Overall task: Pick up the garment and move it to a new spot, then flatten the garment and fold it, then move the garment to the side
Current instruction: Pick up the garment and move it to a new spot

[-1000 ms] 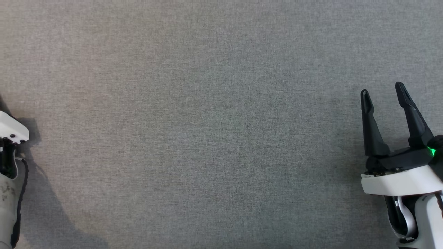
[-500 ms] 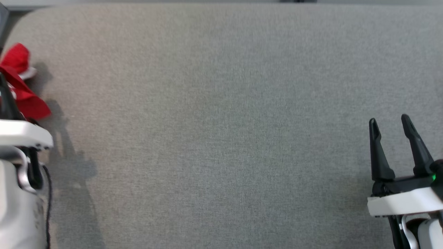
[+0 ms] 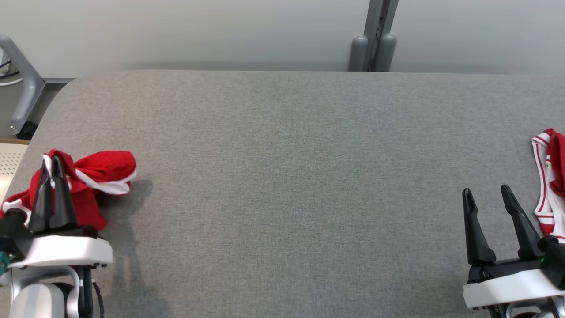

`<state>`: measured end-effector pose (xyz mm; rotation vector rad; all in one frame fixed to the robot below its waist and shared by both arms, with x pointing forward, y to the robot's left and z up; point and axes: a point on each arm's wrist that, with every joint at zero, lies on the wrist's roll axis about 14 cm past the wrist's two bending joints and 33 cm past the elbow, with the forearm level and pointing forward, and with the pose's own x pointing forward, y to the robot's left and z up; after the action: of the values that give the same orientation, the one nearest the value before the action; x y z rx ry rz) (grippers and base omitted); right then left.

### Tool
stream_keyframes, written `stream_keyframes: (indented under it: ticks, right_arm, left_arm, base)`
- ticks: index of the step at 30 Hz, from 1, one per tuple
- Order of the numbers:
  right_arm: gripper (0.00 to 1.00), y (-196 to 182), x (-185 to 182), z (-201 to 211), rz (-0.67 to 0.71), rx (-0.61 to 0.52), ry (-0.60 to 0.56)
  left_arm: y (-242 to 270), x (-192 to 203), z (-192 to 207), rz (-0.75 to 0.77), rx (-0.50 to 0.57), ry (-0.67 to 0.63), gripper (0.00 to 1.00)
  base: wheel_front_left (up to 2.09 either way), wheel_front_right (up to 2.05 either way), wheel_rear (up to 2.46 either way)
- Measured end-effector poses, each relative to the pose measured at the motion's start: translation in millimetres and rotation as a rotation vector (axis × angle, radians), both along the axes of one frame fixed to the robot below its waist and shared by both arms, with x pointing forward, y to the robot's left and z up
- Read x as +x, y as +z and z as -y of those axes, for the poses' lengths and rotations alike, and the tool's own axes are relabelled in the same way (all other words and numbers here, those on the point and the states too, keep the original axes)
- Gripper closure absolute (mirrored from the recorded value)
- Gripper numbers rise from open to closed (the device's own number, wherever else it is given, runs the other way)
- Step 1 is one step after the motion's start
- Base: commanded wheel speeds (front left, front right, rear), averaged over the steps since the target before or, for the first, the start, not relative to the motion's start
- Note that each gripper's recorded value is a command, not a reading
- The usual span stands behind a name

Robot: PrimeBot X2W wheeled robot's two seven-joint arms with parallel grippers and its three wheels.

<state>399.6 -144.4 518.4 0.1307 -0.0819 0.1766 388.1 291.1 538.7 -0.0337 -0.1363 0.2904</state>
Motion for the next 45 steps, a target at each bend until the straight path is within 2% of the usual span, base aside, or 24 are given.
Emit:
stream_keyframes:
  ticks: [6,11,20,28,31,35,36,37,38,39,45]
  right_arm:
    - [0.00,-0.3,0.0,3.7,-0.003,0.004,-0.013]
    - [0.00,-1.3,3.4,12.9,-0.006,0.000,-0.042]
    - [0.00,-11.0,8.9,37.1,-0.018,0.011,-0.117]
    - [0.00,-29.7,-2.9,77.3,-0.063,0.022,-0.243]
    - [0.00,-37.3,-10.3,93.0,-0.087,0.023,-0.294]
    - [0.00,-50.4,-15.8,107.6,-0.127,0.027,-0.344]
    - [0.00,-56.2,-16.8,111.7,-0.145,0.024,-0.357]
    - [0.00,-59.3,-17.5,113.2,-0.154,0.026,-0.363]
    - [0.00,-61.7,-17.8,114.6,-0.161,0.024,-0.368]
    - [0.00,-62.5,-17.2,114.6,-0.163,0.024,-0.367]
    - [0.00,-56.1,-6.4,105.6,-0.133,0.028,-0.334]
  left_arm:
    - [32.8,2.6,33.2,0.076,0.028,-0.088,1.00]
    - [44.0,24.4,100.3,0.097,0.031,-0.305,1.00]
    - [42.0,67.2,256.8,0.107,-0.012,-0.778,1.00]
    - [40.3,54.0,390.7,0.146,-0.070,-1.187,1.00]
    - [25.1,46.7,423.1,0.101,-0.099,-1.279,1.00]
    - [-28.6,43.5,443.9,-0.077,-0.106,-1.327,1.00]
    - [-47.2,41.8,448.8,-0.135,-0.114,-1.340,0.91]
    - [-55.7,40.6,450.8,-0.164,-0.115,-1.346,0.65]
    - [-61.6,39.8,451.6,-0.182,-0.114,-1.350,0.27]
    - [-65.0,39.8,451.0,-0.191,-0.115,-1.348,0.00]
    - [-67.3,43.8,430.9,-0.190,-0.123,-1.298,0.00]
  base:
    - [0.00,0.00,0.00]
    - [0.00,0.00,0.00]
    - [0.00,0.00,0.00]
    - [0.00,0.00,0.00]
    - [0.00,0.00,0.00]
    - [0.00,0.00,0.00]
    - [0.00,0.00,0.00]
    - [0.00,0.00,0.00]
    - [0.00,0.00,0.00]
    - [0.00,0.00,0.00]
    - [0.00,0.00,0.00]
